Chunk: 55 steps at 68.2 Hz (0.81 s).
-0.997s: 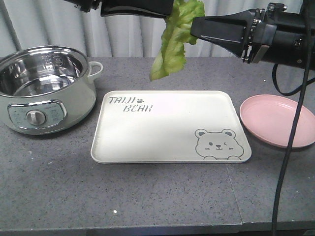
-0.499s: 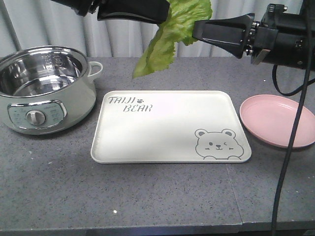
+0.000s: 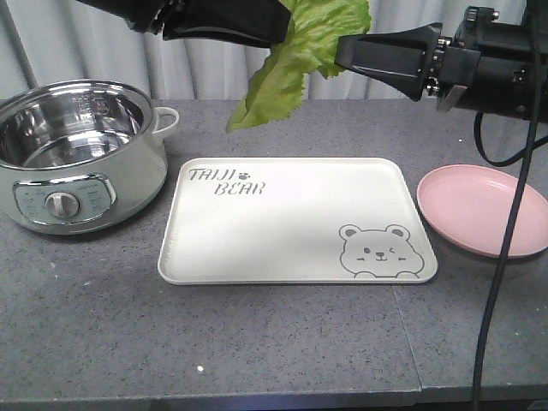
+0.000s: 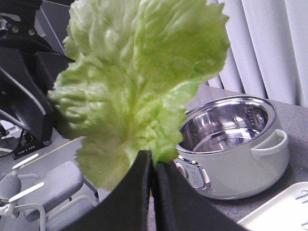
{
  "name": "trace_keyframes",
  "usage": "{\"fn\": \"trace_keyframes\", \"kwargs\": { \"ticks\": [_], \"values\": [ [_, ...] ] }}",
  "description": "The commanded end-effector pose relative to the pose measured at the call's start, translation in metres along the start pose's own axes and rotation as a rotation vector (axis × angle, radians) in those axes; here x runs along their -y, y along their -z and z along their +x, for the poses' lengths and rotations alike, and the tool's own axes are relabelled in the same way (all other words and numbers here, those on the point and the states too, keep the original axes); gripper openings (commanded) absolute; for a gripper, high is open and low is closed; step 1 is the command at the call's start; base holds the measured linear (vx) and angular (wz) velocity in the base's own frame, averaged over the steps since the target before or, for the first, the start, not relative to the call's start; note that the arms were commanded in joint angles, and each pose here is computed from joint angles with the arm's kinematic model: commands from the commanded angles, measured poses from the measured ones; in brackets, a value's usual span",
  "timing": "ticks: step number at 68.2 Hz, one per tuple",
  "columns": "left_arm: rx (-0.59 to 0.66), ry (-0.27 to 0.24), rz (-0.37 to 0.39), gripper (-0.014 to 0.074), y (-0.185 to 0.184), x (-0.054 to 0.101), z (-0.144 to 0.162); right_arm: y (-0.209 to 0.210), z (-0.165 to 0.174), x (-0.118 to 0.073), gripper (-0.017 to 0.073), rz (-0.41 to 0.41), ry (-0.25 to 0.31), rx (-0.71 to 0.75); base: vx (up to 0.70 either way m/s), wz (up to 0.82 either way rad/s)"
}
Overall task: Transfer vegetables to tray and serve
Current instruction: 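Grasp the lettuce leaf with the right gripper and release the left, then lower the lettuce leaf onto the pink plate and open the right gripper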
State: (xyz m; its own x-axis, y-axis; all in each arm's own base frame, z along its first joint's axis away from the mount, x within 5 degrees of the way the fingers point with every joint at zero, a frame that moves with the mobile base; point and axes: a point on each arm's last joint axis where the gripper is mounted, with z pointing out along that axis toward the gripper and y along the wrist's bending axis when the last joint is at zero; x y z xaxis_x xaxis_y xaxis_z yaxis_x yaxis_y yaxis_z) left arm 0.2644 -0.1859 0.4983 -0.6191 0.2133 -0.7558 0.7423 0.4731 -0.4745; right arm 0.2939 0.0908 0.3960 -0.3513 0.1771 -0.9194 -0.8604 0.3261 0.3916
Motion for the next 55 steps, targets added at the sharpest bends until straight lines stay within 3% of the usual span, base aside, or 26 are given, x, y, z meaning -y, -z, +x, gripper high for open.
{"fn": "trace_keyframes", "kwargs": {
  "ticks": [1,16,26,33,38,45,55],
  "values": [
    [0.098,-0.042,0.005,0.0218,0.018,0.018,-0.007,0.004,-0.025,-0.016,-0.0010,-0.044,0.008,0.150,0.00,0.00],
    [0.076,-0.075,-0.124,0.0379,0.019,0.006,-0.005,0.004,-0.026,-0.009,-0.0006,0.030,-0.033,0.168,0.00,0.00],
    [0.065,-0.053,-0.187,0.0395,0.020,0.001,-0.004,0.006,-0.028,-0.004,-0.0006,0.085,-0.047,0.182,0.00,0.00],
    [0.041,-0.070,-0.260,0.0395,0.022,-0.005,-0.002,0.013,-0.031,0.005,-0.0006,0.154,-0.064,0.205,0.00,0.00],
    [-0.003,-0.087,-0.344,0.0394,0.024,-0.012,0.001,0.026,-0.035,0.013,-0.0006,0.205,-0.076,0.230,0.00,0.00],
    [-0.010,-0.060,-0.494,0.0394,0.030,-0.025,0.002,0.051,-0.041,0.026,-0.0006,0.285,-0.115,0.273,0.00,0.00],
    [-0.015,-0.061,-0.698,0.0394,0.040,-0.040,0.002,0.084,-0.043,0.041,-0.0006,0.401,-0.146,0.287,0.00,0.00]
  ]
}}
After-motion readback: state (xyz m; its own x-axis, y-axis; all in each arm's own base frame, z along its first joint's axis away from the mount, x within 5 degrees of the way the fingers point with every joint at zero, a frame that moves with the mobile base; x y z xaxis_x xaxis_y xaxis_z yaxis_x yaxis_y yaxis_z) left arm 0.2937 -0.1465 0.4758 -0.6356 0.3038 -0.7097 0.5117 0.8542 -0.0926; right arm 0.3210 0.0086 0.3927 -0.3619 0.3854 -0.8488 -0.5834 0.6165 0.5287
